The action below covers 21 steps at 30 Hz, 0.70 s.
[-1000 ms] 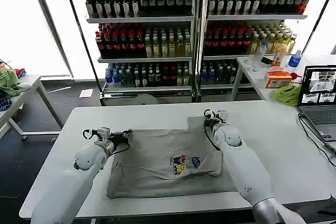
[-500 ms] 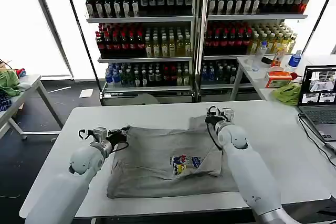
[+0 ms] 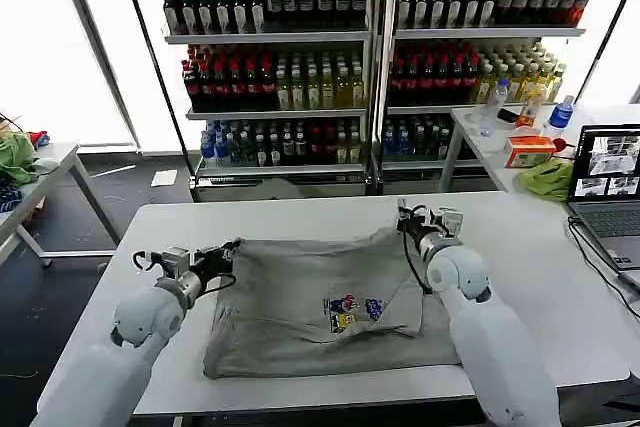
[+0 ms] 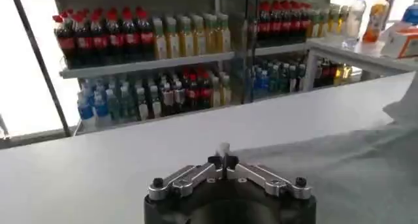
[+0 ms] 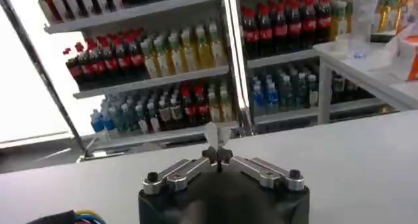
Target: Fold and organize the clothes.
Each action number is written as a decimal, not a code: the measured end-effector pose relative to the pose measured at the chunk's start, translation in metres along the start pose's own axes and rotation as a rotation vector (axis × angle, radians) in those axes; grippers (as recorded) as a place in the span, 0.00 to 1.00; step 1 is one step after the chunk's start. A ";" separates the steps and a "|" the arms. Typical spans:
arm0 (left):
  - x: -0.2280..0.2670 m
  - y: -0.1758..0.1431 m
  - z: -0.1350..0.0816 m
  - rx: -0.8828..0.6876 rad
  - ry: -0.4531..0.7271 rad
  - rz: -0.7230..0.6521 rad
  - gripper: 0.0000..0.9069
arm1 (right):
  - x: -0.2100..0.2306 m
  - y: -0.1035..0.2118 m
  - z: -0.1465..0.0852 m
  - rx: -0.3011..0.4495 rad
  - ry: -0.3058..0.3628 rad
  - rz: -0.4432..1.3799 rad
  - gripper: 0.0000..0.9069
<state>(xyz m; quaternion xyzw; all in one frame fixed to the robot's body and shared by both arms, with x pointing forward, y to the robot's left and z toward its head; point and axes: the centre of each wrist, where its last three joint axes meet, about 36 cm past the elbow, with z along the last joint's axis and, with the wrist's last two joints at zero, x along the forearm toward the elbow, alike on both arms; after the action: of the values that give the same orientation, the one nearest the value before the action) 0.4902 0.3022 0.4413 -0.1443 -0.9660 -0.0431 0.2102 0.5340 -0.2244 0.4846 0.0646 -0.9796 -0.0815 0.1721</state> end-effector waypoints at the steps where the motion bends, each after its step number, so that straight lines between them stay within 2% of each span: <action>1: 0.003 0.000 0.000 -0.001 -0.002 0.001 0.00 | 0.005 0.001 0.001 -0.002 -0.005 -0.001 0.00; 12: 0.042 -0.009 0.016 -0.019 -0.011 0.013 0.00 | 0.059 0.006 0.028 -0.044 -0.010 0.018 0.00; 21: 0.063 -0.016 0.041 -0.023 0.028 0.026 0.00 | 0.104 -0.001 0.053 -0.067 0.010 0.063 0.00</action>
<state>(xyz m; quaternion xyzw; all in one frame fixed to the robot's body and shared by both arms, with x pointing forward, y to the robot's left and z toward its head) 0.4144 0.3092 0.4306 -0.1587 -0.9604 -0.0533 0.2228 0.4187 -0.2338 0.4693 0.0284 -0.9770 -0.1083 0.1815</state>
